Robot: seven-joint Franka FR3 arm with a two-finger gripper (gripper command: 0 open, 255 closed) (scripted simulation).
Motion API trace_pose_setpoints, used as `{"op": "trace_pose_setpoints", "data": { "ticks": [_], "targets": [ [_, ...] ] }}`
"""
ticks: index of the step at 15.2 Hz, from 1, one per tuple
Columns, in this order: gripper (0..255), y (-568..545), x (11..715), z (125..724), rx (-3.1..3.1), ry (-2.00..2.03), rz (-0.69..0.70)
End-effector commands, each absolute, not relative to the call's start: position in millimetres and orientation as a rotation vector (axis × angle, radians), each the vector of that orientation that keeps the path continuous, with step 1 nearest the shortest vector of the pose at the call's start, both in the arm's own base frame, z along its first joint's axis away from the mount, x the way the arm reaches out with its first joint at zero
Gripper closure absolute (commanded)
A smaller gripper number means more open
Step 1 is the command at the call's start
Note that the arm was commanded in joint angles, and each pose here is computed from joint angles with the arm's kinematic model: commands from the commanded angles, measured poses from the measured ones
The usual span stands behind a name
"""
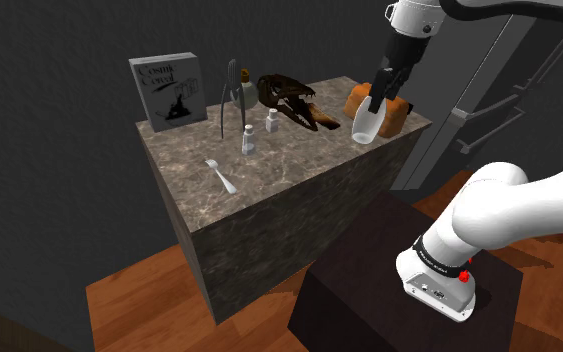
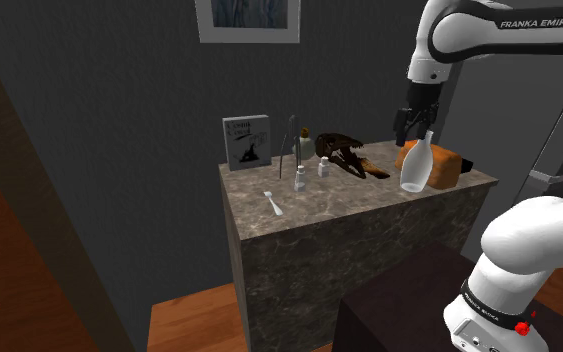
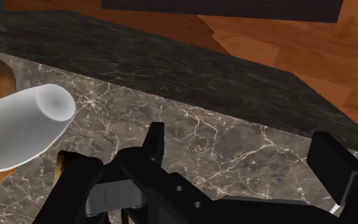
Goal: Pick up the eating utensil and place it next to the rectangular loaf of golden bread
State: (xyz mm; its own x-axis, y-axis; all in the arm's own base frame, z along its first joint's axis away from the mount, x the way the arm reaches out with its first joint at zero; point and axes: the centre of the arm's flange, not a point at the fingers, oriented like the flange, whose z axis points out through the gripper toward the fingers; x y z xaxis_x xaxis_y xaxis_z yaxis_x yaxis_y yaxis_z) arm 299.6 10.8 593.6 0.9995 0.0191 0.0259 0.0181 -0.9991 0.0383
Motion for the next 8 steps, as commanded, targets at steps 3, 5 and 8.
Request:
{"op": "trace_pose_setpoints", "data": {
  "ticks": [3, 5, 8],
  "targets": [
    [0, 26.4, 317.9, 581.3, 3.107, 0.015, 0.026],
    [0, 41.9, 336.3, 568.9, 3.11, 0.001, 0.012],
    [0, 65.0, 363.9, 550.0, 3.115, -0.02, -0.01]
  ]
}}
